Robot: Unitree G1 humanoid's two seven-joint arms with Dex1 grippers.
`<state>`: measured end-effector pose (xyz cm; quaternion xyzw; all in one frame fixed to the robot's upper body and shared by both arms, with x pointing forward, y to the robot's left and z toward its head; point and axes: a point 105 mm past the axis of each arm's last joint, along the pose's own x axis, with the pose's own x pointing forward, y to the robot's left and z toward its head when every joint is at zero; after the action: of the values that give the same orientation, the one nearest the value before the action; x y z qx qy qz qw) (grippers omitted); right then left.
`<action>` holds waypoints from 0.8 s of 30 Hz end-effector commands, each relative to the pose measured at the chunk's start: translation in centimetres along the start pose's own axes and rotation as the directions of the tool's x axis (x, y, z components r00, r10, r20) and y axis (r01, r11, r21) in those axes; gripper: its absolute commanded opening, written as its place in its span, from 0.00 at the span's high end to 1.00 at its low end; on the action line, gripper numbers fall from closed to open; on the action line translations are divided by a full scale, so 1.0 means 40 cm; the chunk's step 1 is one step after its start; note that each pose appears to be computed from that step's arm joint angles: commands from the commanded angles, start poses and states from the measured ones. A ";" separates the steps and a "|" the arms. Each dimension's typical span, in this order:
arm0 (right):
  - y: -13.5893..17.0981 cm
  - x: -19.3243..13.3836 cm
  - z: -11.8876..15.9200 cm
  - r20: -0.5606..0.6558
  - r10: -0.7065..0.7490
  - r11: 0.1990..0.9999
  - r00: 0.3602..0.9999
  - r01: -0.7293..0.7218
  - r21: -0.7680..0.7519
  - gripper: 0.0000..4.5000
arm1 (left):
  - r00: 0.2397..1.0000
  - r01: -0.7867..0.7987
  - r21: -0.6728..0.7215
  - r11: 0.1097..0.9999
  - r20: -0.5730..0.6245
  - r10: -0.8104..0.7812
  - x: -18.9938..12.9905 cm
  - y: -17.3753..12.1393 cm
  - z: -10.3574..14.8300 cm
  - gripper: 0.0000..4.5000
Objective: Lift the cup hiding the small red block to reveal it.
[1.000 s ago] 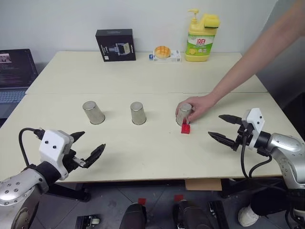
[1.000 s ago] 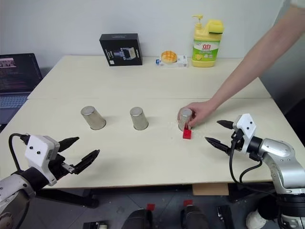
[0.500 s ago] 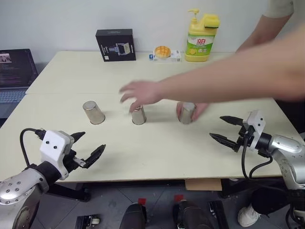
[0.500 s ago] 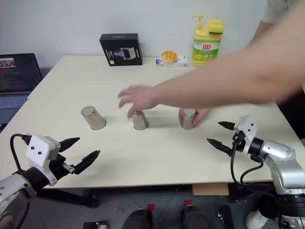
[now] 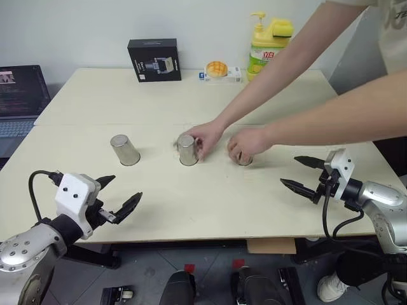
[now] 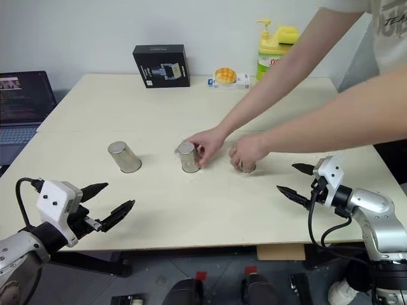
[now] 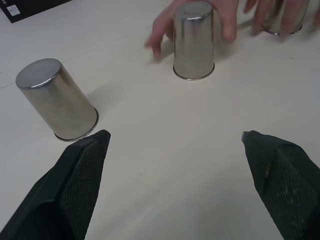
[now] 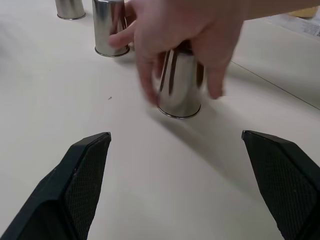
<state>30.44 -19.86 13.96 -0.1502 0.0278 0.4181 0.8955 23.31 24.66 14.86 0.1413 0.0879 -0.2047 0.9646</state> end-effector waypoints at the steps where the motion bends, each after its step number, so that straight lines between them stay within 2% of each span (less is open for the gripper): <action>1: 0.007 0.004 0.035 0.036 0.018 0.999 0.999 -0.016 -0.045 0.01 | 0.999 0.000 0.020 1.000 0.043 -0.001 0.005 -0.001 0.025 0.00; 11: 0.051 0.044 0.103 0.098 0.090 0.994 0.991 -0.083 -0.068 0.01 | 0.999 0.028 0.015 0.999 0.040 -0.029 0.033 0.002 0.031 0.00; 15: 0.094 0.064 0.120 0.051 0.156 0.985 0.986 -0.152 -0.081 0.01 | 0.998 0.060 0.015 0.998 0.037 -0.060 0.081 -0.006 0.043 0.00; 19: 0.138 0.079 0.148 0.053 0.226 0.973 0.973 -0.223 -0.060 0.01 | 0.995 0.092 -0.015 0.996 0.043 -0.091 0.139 -0.007 0.055 0.00; 24: 0.164 0.090 0.165 0.058 0.248 0.967 0.967 -0.243 -0.078 0.01 | 0.991 0.124 0.002 0.992 0.046 -0.124 0.235 -0.006 0.076 0.00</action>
<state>27.81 -12.01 16.80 -0.1561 0.0243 0.5232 0.8375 30.77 20.67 15.23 0.1202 0.0831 -0.2677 0.9524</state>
